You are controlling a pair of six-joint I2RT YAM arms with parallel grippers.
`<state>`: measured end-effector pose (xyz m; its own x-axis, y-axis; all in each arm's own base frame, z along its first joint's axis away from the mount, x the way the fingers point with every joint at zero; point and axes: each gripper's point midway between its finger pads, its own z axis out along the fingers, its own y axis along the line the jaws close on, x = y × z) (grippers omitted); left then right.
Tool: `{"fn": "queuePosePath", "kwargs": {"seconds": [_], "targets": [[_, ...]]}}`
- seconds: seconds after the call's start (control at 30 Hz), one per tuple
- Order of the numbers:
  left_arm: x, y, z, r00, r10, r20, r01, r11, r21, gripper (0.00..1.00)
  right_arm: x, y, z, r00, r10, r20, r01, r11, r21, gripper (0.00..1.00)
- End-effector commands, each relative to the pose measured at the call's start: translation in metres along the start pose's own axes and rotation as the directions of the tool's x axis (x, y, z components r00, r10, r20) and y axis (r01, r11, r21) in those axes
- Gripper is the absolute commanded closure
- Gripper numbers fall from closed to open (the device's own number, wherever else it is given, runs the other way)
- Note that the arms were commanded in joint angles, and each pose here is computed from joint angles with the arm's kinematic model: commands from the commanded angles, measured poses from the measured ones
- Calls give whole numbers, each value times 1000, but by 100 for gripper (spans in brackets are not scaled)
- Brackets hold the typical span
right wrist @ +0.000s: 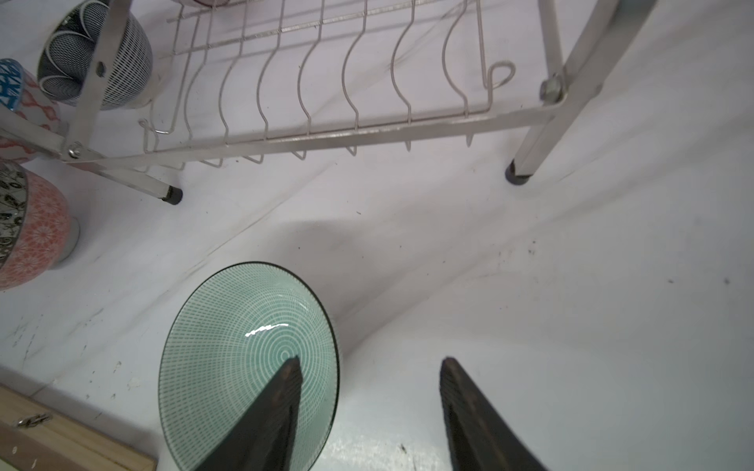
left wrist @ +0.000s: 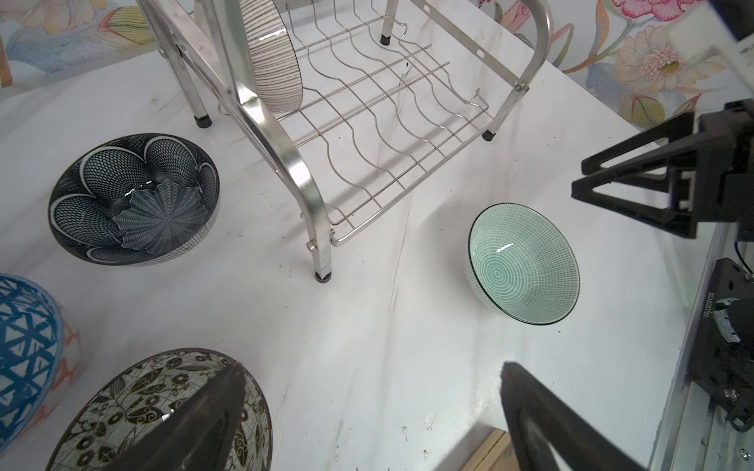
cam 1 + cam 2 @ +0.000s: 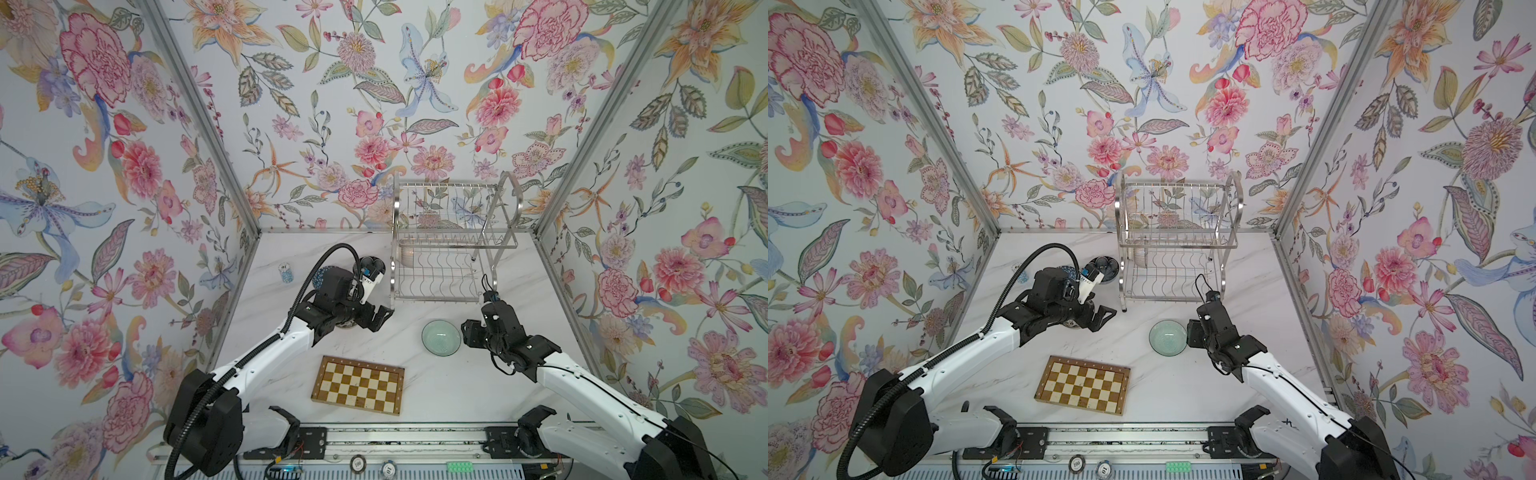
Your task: Load the bowls into the dish rack
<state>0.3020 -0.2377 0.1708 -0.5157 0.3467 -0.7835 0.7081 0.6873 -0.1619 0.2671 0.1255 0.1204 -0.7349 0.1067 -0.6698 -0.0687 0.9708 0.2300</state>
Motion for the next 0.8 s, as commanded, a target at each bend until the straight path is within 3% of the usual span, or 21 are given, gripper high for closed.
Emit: {"fn": "queuePosePath", "kwargs": {"seconds": [0.0,0.13,0.37,0.6,0.77], "targets": [[-4,-10,-2,996,53,68,-55,998,29,1,-14,5,-11,991,-126,55,126,992,-5,44],[-1,-33,-4,987,88,133,-107,983,147,1,-7,45,-23,922,-375,93,384,917,-111,44],[3,-40,-3,991,68,116,-90,977,195,1,25,94,-35,720,-685,109,685,676,-273,45],[5,-38,1,997,16,81,-33,977,209,1,56,102,-32,496,-867,36,815,451,-365,45],[7,-31,3,998,12,61,-23,984,177,1,69,96,-19,389,-920,-34,845,372,-384,48]]}}
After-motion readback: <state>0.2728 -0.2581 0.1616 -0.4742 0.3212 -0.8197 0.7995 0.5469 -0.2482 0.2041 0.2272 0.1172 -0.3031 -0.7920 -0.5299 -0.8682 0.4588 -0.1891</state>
